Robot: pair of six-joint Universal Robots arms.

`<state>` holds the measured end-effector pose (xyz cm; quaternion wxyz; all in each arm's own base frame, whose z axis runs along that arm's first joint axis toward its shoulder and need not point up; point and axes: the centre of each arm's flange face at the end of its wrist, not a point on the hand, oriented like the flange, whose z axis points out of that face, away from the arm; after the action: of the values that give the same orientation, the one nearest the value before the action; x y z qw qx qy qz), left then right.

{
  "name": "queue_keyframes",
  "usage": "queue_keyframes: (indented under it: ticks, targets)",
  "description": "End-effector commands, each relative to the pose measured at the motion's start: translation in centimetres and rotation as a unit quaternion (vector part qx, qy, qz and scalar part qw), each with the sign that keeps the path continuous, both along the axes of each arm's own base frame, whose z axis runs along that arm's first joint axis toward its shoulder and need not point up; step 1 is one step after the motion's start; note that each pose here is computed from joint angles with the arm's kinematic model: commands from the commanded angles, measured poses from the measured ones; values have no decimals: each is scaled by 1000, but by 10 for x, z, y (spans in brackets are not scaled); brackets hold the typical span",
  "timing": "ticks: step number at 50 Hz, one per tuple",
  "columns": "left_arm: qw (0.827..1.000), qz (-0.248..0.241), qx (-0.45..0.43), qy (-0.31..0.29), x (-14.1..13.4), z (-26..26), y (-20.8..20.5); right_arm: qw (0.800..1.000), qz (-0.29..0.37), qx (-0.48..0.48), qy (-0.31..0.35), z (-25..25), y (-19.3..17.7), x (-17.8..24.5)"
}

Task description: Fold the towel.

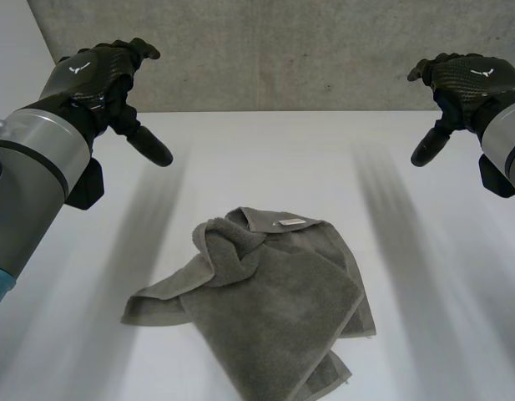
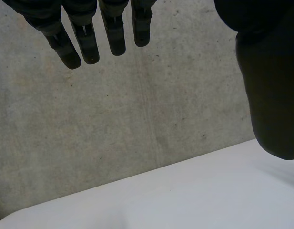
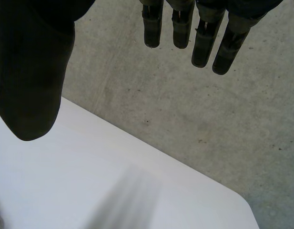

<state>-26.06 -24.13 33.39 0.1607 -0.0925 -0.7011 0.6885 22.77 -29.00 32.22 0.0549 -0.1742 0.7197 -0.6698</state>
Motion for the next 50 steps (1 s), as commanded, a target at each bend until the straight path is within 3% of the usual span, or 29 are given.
queue_keyframes:
  ticks: [1, 6, 11, 22, 32, 39, 50]
  targets:
    - [1000, -1, 11, -9, 1, -5, 2, 1000, 4, 5, 3, -5, 2, 1]
    - [997, 1, 45, -63, 13, -25, 20, 999, 29, 10, 20, -11, 7, 7]
    - [986, 32, 95, -137, 52, -73, 8, 994, 89, 13, 65, -26, 7, 21]
    - [978, -26, 158, -132, 59, -143, 22, 960, 252, 54, 114, -105, 25, 126]
    - [964, -66, 209, -152, 40, -197, 28, 947, 285, 74, 130, -165, 19, 167]
    - [967, -90, 185, -149, 24, -205, 28, 947, 284, 58, 137, -178, 6, 177]
    - [986, -79, 89, -117, 11, -172, -6, 962, 251, -27, 105, -130, -18, 184]
